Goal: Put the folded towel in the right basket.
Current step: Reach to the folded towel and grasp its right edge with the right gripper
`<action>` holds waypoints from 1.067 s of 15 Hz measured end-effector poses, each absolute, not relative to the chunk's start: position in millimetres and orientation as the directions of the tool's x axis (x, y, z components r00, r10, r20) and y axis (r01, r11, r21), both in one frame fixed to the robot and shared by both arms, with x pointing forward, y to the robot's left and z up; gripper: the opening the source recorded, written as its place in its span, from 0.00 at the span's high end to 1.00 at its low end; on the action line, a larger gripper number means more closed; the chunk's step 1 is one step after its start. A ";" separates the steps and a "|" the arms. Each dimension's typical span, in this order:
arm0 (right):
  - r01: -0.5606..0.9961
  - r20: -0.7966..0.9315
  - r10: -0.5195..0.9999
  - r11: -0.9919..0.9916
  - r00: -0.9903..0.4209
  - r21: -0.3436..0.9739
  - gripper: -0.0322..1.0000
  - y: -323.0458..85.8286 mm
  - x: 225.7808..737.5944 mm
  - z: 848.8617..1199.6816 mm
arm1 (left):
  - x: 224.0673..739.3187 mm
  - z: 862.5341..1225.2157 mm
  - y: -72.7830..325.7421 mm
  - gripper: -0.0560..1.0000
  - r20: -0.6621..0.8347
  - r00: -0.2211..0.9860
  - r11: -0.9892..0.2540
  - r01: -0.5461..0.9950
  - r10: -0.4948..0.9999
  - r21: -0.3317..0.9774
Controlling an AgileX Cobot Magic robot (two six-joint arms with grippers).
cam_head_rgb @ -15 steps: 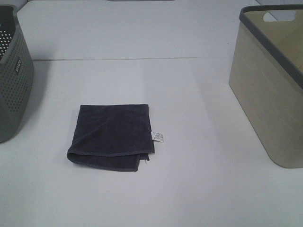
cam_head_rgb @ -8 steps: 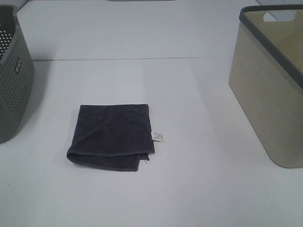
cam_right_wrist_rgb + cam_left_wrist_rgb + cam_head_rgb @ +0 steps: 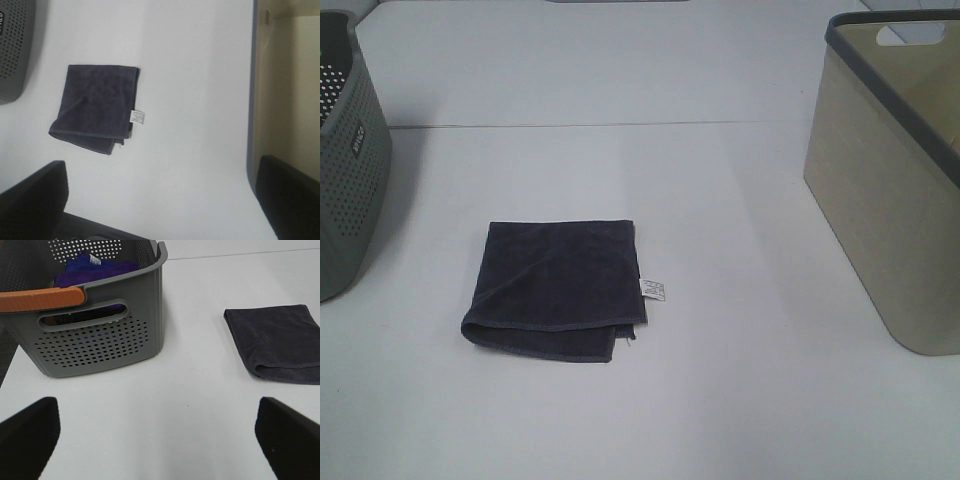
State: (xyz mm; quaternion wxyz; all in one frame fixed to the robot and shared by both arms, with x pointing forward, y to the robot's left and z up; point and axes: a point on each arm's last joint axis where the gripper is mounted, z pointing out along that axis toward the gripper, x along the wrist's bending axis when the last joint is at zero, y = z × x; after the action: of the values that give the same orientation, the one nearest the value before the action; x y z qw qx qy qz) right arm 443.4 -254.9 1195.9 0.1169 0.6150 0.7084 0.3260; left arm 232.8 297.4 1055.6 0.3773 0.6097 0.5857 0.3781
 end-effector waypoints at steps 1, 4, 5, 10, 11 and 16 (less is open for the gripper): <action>0.808 0.264 0.937 0.030 -0.228 0.588 0.02 -250.2 462.9 1195.1 | 232.8 1055.6 297.4 0.01 0.019 0.028 -0.029 0.429 0.999 0.903; 0.882 0.385 0.891 0.034 -0.240 0.471 0.02 -230.7 508.3 1164.6 | 232.8 1055.6 297.4 0.01 0.019 0.028 -0.029 0.429 0.999 0.903; 0.907 0.413 0.874 0.071 -0.257 0.415 0.02 -214.5 521.1 1147.4 | 232.8 1055.6 297.4 0.01 0.019 0.028 -0.029 0.429 0.999 0.903; 0.941 0.477 0.818 0.220 -0.321 0.255 0.02 -118.1 555.7 1060.9 | 232.8 1055.6 297.4 0.01 0.019 0.028 -0.029 0.429 0.999 0.903; 0.948 0.488 0.816 0.222 -0.308 0.228 0.02 -107.1 561.0 1044.0 | 232.8 1055.6 297.4 0.01 0.019 0.028 -0.029 0.429 0.999 0.903; 0.965 0.505 0.837 0.095 -0.211 0.246 0.02 -92.0 595.2 988.5 | 232.8 1055.6 297.4 0.01 0.019 0.028 -0.029 0.429 0.999 0.903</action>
State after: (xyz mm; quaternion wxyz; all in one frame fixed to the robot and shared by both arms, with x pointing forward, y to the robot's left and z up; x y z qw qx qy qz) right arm 595.2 -92.0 988.5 -0.1189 0.6168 0.7302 0.2688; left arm 232.8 297.4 1055.6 0.3773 0.6097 0.5857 0.3781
